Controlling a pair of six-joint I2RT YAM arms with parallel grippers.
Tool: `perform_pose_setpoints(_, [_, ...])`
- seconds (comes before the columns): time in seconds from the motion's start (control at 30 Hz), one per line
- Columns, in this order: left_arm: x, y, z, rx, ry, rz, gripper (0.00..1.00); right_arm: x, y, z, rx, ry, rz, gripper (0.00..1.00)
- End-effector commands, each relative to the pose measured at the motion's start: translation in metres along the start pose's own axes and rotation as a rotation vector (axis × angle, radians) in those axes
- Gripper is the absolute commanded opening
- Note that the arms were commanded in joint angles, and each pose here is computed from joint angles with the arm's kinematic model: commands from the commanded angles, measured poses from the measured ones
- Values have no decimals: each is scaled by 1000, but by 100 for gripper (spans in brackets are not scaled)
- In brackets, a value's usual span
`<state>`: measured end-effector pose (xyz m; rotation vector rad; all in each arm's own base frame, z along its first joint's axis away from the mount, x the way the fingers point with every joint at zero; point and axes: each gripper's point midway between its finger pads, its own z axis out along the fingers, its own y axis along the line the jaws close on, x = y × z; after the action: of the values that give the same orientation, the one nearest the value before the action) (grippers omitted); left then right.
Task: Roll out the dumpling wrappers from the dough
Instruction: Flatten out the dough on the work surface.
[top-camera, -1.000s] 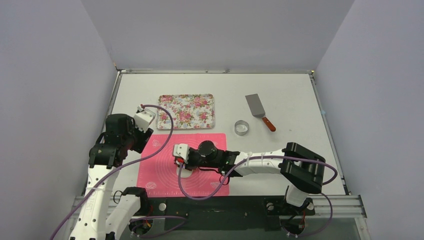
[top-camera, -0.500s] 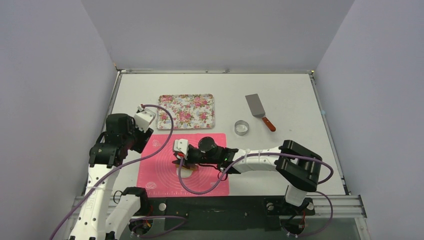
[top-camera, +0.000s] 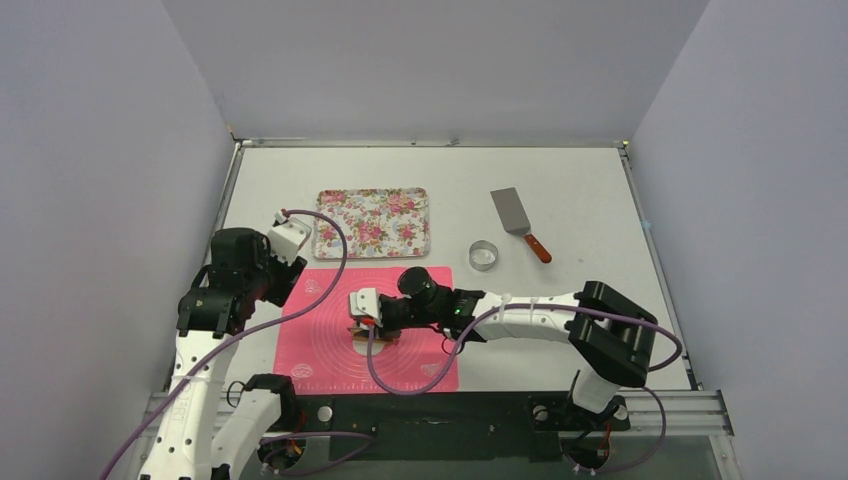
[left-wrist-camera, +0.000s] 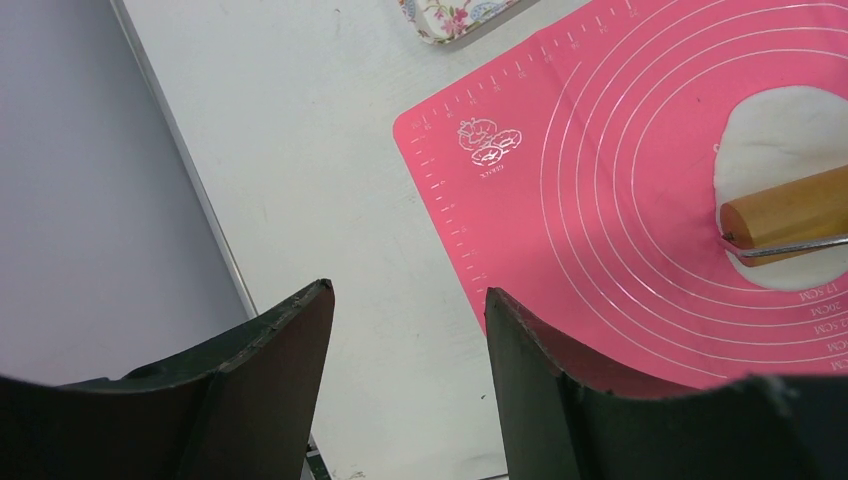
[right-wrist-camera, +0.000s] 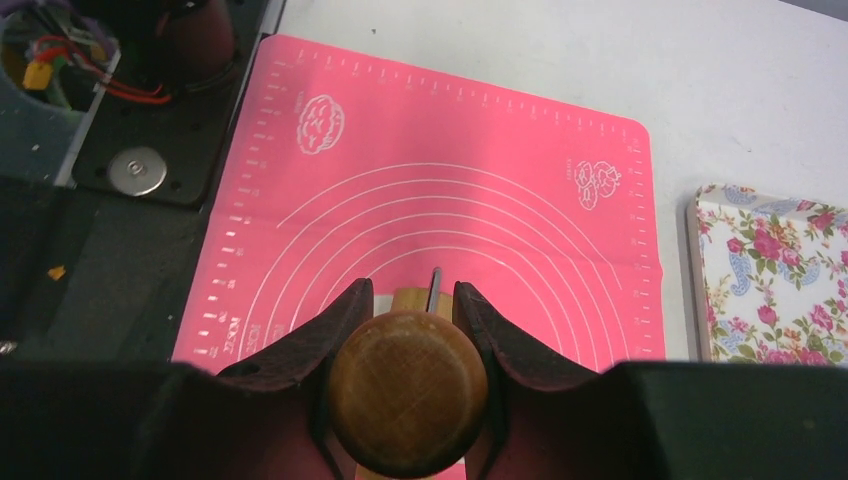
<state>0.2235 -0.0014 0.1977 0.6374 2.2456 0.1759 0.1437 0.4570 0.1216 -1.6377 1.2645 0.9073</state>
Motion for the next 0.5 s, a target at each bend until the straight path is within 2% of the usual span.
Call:
perform_pose_setpoints(0.0, [-17, 5, -7, -10, -65, 4, 55, 77, 75, -34, -234, 242, 157, 0])
perform_pose_setpoints(0.13, [-17, 5, -4, -3, -59, 4, 55, 69, 61, -33, -202, 228, 132, 0])
perform_pose_setpoints(0.3, [-20, 5, -6, 1, -68, -4, 55, 24, 20, -21, -117, 126, 60, 0])
perform_pose_setpoints(0.47, [-18, 2, -6, 13, -59, -4, 55, -5, 4, -17, -101, 63, 5, 0])
